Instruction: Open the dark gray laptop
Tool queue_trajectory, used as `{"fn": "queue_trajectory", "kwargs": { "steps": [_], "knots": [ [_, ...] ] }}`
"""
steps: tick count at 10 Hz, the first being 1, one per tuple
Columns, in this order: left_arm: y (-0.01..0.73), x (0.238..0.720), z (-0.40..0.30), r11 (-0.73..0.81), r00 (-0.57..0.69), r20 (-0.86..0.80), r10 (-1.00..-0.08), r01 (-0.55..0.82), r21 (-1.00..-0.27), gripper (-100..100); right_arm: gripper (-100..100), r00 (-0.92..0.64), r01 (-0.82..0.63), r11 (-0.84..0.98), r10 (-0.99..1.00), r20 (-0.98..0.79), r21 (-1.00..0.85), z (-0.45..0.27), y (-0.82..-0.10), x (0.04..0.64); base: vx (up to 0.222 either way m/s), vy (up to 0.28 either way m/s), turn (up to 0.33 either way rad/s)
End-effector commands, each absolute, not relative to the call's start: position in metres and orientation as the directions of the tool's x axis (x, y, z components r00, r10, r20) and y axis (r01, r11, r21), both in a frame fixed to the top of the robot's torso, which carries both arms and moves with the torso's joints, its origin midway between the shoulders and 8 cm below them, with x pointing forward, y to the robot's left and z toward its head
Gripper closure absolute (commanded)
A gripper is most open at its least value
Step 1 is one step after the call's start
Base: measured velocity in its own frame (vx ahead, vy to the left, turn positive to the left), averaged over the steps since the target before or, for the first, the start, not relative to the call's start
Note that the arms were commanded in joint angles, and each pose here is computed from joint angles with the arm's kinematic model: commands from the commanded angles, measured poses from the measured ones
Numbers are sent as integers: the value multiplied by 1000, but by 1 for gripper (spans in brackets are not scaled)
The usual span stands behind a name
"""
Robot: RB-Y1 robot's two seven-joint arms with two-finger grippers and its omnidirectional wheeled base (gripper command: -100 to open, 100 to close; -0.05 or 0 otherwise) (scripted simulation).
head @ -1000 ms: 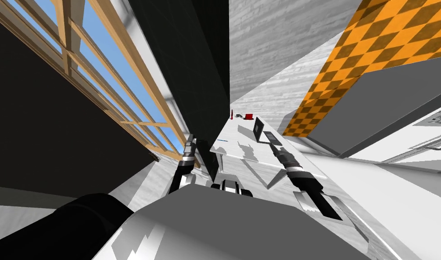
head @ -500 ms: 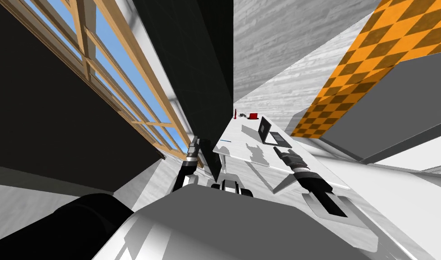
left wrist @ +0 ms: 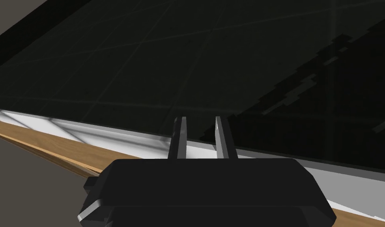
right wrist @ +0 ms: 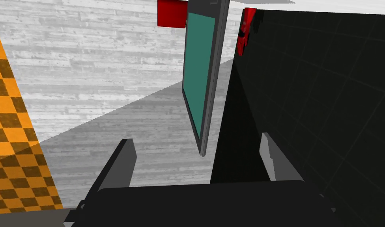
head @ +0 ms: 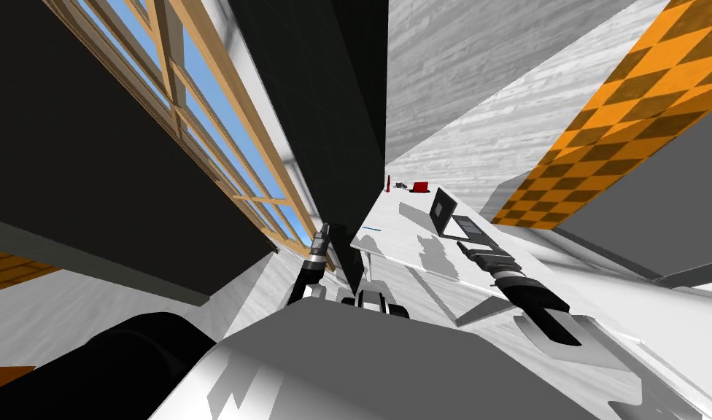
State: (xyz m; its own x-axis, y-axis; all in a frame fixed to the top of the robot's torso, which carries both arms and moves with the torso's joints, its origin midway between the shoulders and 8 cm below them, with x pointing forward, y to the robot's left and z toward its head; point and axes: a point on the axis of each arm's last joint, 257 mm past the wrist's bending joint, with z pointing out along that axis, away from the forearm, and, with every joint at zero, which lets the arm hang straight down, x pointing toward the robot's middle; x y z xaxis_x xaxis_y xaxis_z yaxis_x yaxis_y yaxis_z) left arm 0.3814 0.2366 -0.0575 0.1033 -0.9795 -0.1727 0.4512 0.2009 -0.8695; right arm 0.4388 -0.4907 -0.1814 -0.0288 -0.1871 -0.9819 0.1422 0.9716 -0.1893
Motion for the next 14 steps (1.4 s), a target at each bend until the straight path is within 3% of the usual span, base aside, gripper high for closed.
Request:
{"fn": "queue_trajectory", "kwargs": {
  "steps": [1,8,14],
  "knots": [
    [228,383,-61,188,82,-169,-982,446,-875,0,-100,-121,198,905,-358,-926,-376,-181,-542,436,46,65,222],
    [204,383,-70,155,27,-159,-987,439,-885,0,-100,-341,257,628,-652,-677,-734,-146,-661,421,42,77,169],
    [204,383,-70,155,27,-160,-987,439,-885,0,-100,-425,259,488,-718,-552,-834,-119,-704,414,23,22,79]
  ]
}}
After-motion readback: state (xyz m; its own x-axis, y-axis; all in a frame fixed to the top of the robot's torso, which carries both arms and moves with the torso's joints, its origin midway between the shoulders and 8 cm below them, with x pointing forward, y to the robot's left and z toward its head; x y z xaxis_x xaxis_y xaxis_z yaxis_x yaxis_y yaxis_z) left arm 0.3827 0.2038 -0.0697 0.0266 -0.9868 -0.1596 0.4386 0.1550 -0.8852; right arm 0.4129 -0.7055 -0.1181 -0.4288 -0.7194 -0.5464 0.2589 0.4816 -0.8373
